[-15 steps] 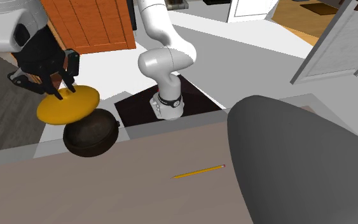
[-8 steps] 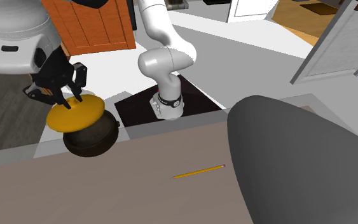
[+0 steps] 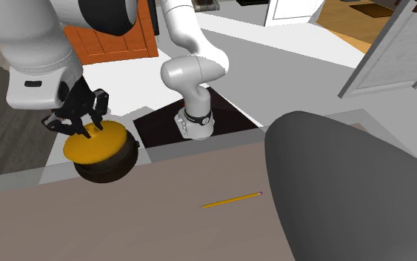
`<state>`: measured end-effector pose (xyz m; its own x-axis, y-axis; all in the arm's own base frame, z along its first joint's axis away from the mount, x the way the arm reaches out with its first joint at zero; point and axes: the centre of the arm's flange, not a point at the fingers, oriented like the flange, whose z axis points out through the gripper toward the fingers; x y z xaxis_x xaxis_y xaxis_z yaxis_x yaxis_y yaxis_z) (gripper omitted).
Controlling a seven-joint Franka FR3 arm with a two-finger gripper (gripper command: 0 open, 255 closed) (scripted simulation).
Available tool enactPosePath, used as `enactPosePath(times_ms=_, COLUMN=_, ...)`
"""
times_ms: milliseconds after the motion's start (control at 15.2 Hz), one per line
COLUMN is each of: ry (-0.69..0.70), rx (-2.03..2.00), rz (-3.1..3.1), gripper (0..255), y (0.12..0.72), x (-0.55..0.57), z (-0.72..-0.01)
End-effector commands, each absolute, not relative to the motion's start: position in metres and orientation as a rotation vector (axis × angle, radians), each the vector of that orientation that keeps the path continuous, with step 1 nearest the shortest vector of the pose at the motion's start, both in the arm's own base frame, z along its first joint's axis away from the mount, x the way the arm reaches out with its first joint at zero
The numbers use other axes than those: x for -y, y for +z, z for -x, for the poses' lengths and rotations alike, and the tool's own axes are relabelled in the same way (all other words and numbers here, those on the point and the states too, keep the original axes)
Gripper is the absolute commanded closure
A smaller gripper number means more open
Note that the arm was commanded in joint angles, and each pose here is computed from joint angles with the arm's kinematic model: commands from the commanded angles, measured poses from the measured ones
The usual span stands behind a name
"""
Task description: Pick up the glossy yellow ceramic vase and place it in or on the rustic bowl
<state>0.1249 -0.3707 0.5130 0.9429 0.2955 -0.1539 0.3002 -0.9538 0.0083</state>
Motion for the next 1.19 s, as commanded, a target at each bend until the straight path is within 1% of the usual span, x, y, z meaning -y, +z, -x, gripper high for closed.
enactPosePath(times_ms=0, ry=-0.235, rx=-0.470, rz=-3.065, gripper=255, y=0.502, x=0.371, z=-0.125)
enactPosePath(times_ms=528, ry=-0.235, rx=-0.470, rz=-3.065, gripper=255, y=0.502, x=0.371, z=-0.125)
enactPosePath(times_ms=594, ry=-0.235, rx=-0.470, rz=-3.065, gripper=0, y=0.502, x=0.371, z=-0.125)
enactPosePath(times_ms=924, ry=-0.235, rx=-0.470, rz=-3.065, gripper=0, y=0.502, x=0.371, z=-0.125)
enactPosePath(times_ms=1122, ry=-0.235, rx=-0.470, rz=-3.065, gripper=0, y=0.541, x=0.368, z=-0.130)
